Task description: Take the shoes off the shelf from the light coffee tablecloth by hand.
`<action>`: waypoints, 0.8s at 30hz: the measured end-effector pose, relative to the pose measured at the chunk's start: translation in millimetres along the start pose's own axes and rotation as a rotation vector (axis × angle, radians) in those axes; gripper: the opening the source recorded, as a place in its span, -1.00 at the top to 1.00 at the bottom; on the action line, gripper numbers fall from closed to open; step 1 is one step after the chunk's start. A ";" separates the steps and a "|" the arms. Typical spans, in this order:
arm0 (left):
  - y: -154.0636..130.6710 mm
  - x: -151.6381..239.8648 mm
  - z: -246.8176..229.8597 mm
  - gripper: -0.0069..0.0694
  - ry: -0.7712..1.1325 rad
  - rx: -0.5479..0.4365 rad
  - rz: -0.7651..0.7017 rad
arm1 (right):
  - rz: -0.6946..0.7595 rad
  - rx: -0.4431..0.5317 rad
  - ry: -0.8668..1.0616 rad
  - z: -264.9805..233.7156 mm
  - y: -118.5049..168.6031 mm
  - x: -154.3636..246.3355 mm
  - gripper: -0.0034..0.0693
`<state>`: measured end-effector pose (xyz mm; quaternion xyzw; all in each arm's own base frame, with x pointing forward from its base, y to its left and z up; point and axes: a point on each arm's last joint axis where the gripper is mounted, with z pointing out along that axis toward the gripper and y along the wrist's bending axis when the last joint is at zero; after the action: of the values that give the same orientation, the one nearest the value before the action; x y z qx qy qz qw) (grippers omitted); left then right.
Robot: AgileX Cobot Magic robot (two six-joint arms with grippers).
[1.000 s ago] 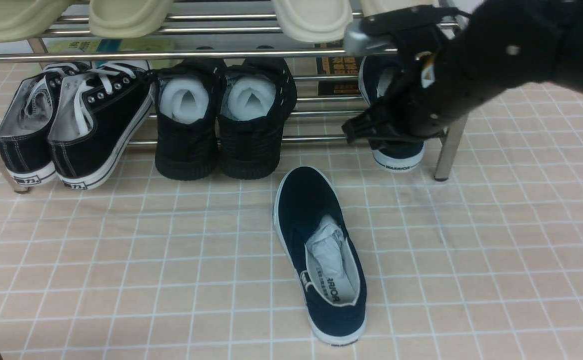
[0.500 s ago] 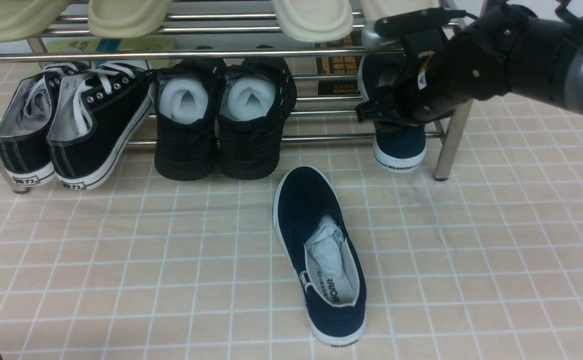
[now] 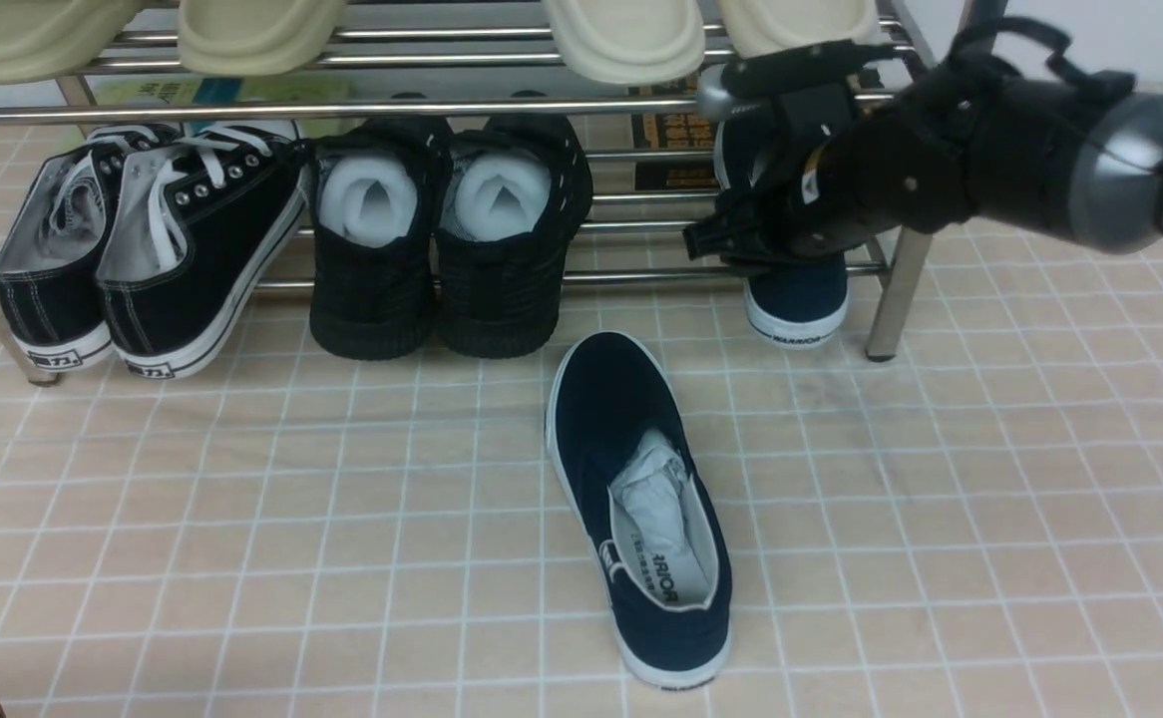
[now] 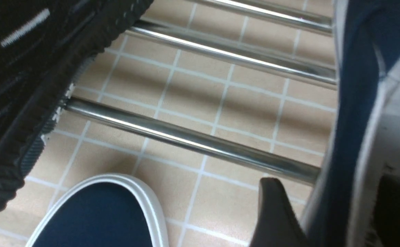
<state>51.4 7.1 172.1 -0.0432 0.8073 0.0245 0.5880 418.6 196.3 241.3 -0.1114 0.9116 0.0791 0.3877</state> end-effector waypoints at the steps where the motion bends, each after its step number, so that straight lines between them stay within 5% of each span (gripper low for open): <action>1: 0.0 0.0 0.0 0.19 0.000 0.000 0.000 | 0.000 0.000 0.000 0.8 0.0 0.4 -0.17; 5: 0.0 0.0 0.0 0.19 0.000 0.000 0.000 | -0.010 0.002 0.002 5.3 -0.1 2.4 0.10; 8: 0.0 0.0 0.0 0.19 0.000 0.000 0.000 | -0.011 0.003 0.003 3.7 0.2 1.9 0.66; 10: 0.0 0.0 0.0 0.19 0.000 0.000 0.000 | -0.005 0.011 0.020 -1.1 -0.5 1.1 0.84; 24: 0.0 0.0 0.0 0.19 0.000 0.000 0.000 | -0.109 -0.077 0.261 -132.3 4.9 -7.0 0.85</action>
<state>51.4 7.1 172.1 -0.0432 0.8073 0.0245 0.5880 330.8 171.5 337.6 -0.1848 0.9431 0.0776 0.2653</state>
